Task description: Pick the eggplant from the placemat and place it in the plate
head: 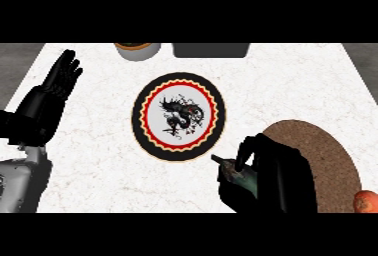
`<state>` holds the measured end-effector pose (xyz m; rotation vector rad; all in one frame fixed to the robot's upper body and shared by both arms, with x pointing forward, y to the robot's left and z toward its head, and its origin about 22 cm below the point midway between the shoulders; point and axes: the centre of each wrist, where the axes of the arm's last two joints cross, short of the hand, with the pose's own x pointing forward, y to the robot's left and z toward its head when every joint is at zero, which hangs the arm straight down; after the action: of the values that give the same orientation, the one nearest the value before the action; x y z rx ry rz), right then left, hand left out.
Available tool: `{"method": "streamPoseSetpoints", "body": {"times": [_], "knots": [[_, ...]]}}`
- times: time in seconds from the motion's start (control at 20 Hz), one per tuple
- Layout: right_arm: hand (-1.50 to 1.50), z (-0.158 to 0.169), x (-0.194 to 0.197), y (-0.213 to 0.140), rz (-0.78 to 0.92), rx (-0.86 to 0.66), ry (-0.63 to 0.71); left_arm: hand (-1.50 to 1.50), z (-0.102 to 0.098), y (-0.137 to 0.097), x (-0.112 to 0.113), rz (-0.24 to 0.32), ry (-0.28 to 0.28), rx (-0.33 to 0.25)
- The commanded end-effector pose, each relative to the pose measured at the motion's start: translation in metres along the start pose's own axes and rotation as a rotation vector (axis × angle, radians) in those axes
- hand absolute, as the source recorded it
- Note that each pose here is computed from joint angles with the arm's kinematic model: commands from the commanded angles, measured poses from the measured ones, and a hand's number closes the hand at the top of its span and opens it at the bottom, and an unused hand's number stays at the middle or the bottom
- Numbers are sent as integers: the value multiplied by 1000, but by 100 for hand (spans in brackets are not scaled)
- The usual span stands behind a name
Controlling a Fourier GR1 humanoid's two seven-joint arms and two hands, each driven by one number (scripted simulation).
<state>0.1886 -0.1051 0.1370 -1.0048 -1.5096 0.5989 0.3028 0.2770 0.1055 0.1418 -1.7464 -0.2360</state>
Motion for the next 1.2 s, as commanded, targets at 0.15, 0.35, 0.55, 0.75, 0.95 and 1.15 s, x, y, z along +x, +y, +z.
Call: {"method": "streamPoseSetpoints", "body": {"times": [0.15, 0.35, 0.55, 0.75, 0.95, 1.15], "knots": [[150, -59, 51, 34, -59, 53, -8, 0, -6, 2, 0, -6, -19, -16], [150, -88, 57, 48, -117, 74, 22, 0, 7, 5, -10, -15, 7, -4], [150, -104, 69, 84, -88, 72, 49, 0, -7, 7, -7, -5, -6, -13], [150, -127, 68, 113, -12, 90, 76, 0, -6, -7, -1, 6, -8, -29], [150, -150, 48, 136, 7, 87, 91, 0, -10, -11, 18, 19, -32, -53], [150, -155, 44, 146, -29, 106, 177, 0, -13, -9, 3, 27, -31, -44]]}}
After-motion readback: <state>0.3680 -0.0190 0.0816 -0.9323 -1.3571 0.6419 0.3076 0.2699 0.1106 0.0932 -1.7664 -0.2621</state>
